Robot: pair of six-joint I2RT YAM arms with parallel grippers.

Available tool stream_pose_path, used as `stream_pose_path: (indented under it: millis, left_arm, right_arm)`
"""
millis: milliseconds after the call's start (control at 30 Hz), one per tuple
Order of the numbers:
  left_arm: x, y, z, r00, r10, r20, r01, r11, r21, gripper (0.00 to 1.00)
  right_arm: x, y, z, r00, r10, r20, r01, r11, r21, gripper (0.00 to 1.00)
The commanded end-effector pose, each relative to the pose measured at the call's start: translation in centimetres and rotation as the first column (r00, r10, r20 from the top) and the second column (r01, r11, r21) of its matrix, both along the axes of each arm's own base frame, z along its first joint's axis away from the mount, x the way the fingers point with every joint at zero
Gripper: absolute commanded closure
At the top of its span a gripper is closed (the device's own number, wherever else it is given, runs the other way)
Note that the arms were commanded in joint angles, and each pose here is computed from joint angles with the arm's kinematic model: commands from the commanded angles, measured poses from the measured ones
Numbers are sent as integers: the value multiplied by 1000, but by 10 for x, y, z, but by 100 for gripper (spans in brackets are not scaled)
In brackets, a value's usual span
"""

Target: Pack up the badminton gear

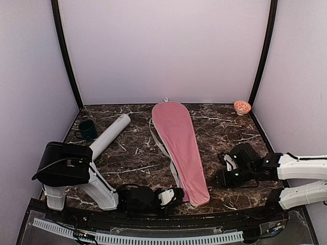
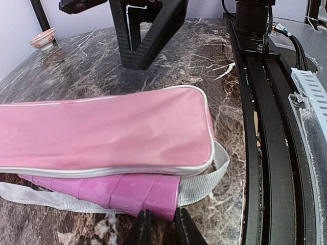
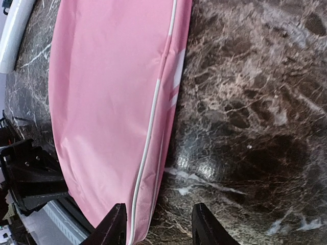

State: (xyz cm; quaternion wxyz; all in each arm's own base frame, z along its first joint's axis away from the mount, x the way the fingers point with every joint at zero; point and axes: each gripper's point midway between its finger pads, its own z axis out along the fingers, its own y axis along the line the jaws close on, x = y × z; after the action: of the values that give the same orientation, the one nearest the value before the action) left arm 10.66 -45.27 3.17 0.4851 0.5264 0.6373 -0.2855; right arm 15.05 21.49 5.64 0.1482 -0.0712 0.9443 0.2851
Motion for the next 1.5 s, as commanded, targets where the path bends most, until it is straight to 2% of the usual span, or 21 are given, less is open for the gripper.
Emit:
stream_pose_path:
  millis: [0,267,433,567,1100,1300,1467]
  left_arm:
    - [4,-2,1,1000,4,7,-4,1000,5,82]
    - [4,-4,3,1000,0,13,0,1000,4,83]
    - [4,-6,4,1000,-6,19,6,1000,5,85]
    - [3,-10,4,1000,-14,21,14,1000,6,86]
    - [6,-34,12,997,-64,37,65,997,-33,88]
    - [8,-23,-10,998,-67,8,67,997,30,88]
    - [10,-23,-31,997,-71,21,68,991,112,90]
  right_arm:
    - [-2,24,10,999,49,-18,-45,985,164,56]
    - [-22,38,-7,988,117,-101,-83,951,298,59]
    - [-31,36,-28,981,132,-141,-85,951,296,63]
    - [-32,41,-22,980,150,-131,-96,932,350,67]
    - [-48,54,-16,966,207,-154,-118,886,449,65]
    - [-49,58,-9,963,230,-138,-140,869,474,68]
    - [-52,63,-5,958,254,-137,-157,858,490,65]
